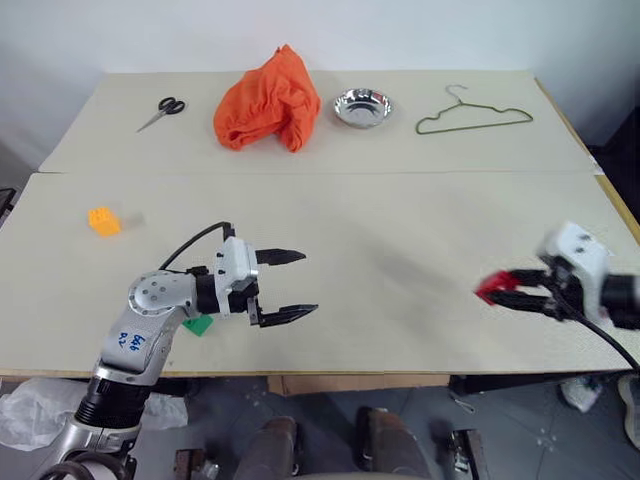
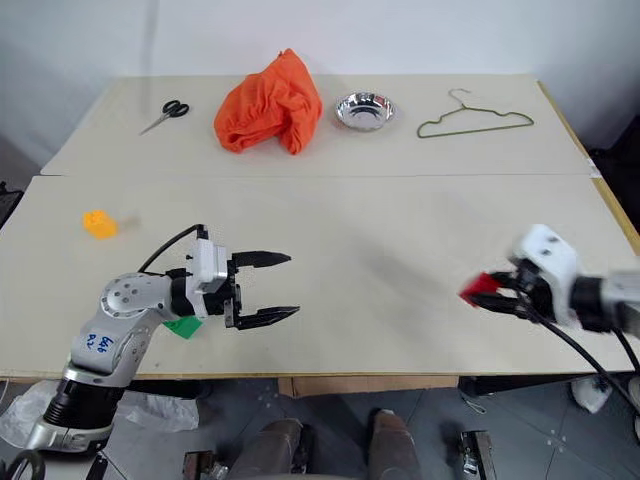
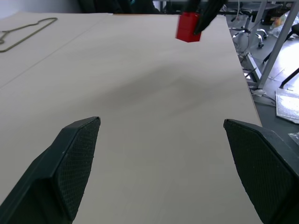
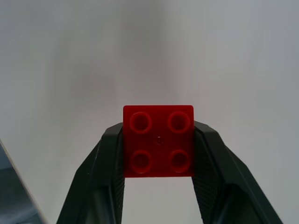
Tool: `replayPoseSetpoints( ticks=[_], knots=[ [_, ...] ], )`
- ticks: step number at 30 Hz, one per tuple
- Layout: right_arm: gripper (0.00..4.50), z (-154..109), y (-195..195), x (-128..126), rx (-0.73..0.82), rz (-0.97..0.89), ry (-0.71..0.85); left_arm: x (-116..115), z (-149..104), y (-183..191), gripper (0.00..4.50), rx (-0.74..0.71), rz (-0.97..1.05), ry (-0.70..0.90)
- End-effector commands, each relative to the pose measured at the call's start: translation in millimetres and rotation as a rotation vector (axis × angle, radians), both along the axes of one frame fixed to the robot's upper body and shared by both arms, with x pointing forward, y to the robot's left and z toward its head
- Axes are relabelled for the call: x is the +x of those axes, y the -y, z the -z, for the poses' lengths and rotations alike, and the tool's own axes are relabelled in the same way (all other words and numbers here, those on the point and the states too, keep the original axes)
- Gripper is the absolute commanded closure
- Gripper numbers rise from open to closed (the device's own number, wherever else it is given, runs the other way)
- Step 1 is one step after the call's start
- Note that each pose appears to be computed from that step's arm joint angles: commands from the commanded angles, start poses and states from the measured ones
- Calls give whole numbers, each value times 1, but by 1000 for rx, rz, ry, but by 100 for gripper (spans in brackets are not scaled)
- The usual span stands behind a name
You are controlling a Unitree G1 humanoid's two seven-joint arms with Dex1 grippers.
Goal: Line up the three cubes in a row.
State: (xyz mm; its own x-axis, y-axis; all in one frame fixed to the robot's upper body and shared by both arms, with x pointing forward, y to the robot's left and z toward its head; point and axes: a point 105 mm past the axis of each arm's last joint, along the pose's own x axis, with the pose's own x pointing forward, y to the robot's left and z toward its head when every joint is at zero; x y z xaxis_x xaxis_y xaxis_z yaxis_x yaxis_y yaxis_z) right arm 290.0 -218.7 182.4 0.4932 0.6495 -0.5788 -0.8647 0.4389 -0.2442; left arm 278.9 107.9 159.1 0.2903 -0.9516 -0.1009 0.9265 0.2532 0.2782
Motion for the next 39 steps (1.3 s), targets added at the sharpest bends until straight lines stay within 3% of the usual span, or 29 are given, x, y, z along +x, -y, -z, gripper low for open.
replayPoseSetpoints(
  ticks=[1, 8, 24, 28, 33, 37, 39],
  knots=[
    [301, 6, -27, 21, -86, -167, -5, -5, -10, -6, 0, 2, -12, 36],
    [301, 15, -91, 53, -185, -447, 7, -18, -8, -23, 0, 43, -72, 29],
    [301, 28, -114, 70, -289, -494, 16, -17, -4, -27, 0, 55, -111, 32],
    [165, 24, -121, 68, -263, -499, 18, -17, -4, -30, 0, 57, -121, 36],
    [3, -5, -117, 66, -200, -490, 86, -19, -8, -44, 0, 57, -170, 44],
    [3, -23, -108, 62, -78, -502, 168, -17, -22, -64, 0, -11, -261, 66],
    [3, -32, -98, 50, 87, -562, 212, -20, -31, -86, 0, -56, -344, 78]
  ],
)
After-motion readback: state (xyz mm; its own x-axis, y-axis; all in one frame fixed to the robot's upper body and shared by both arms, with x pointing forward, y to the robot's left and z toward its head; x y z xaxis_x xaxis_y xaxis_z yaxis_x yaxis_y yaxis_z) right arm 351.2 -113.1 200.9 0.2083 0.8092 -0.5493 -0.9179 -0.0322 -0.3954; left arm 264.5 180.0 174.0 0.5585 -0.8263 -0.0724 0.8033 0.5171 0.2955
